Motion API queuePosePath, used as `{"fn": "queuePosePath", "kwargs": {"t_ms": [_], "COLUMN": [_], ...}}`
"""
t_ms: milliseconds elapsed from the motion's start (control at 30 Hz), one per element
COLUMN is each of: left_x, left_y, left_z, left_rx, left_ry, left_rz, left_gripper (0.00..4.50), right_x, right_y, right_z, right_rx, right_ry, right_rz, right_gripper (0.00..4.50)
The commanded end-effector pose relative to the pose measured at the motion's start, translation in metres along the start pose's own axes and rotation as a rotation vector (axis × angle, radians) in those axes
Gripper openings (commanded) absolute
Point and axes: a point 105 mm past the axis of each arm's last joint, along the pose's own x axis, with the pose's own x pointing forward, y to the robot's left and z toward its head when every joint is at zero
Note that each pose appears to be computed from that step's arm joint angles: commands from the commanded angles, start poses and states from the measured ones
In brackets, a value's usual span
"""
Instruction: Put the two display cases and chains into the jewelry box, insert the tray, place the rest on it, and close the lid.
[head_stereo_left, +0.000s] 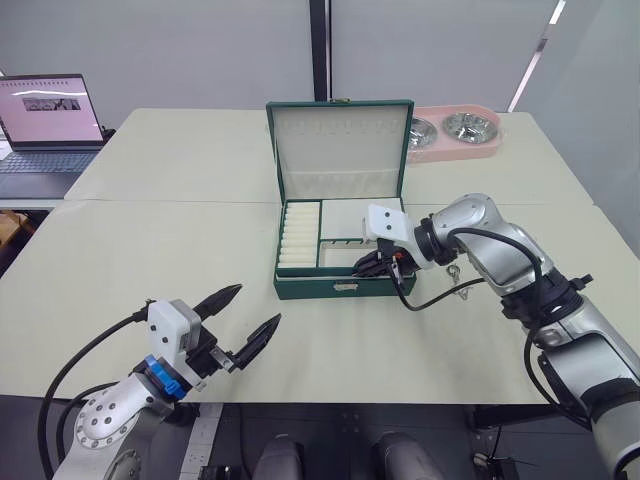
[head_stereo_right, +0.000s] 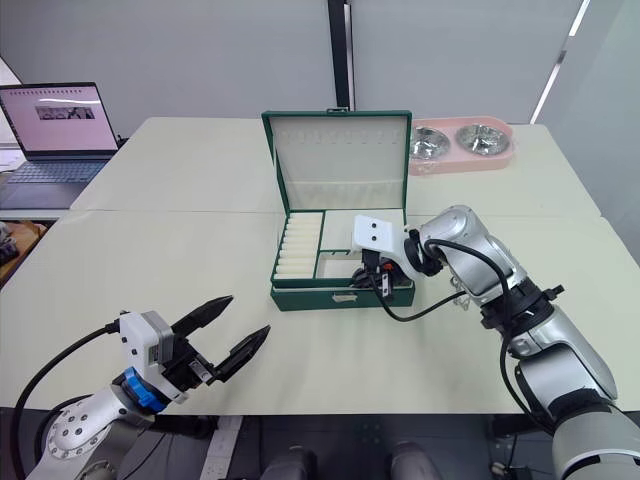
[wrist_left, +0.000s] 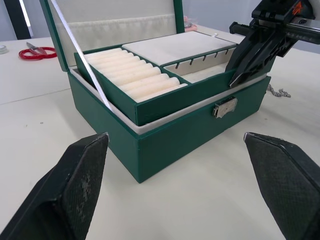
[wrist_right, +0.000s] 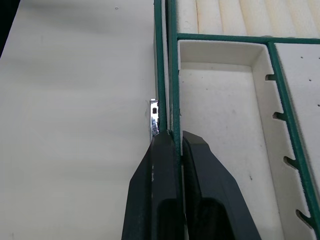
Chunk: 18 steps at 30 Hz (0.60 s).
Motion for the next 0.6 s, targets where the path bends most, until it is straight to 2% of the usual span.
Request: {"fn": "queuePosePath", "kwargs": {"t_ms": [33, 367, 467, 600], "left_x": [0.002, 0.004, 0.005, 0.005], "left_y": [-0.004, -0.003, -0.003, -0.003], "left_z": [0.011, 0.011, 0.010, 0.011], "left_rx": [0.040, 0.041, 0.042, 0.044], "left_ry": [-0.035, -0.036, -0.036, -0.037], "left_rz": [-0.016, -0.021, -0.024, -0.027], "left_gripper": [4.50, 4.50, 4.50, 4.50], "right_x": [-0.003, -0.004, -0.008, -0.030], "right_y": [-0.002, -0.007, -0.009, -0.015], "right_z": [0.004, -0.003, 0.010, 0.034], "right_rx": [-0.043, -0.050, -0.055, -0.024], "right_ry": [-0.029, -0.036, -0.106, -0.280], "right_rz": [0.011, 0.019, 0.009, -0.039], "right_gripper": [0.02, 0.02, 0.76, 1.76]}}
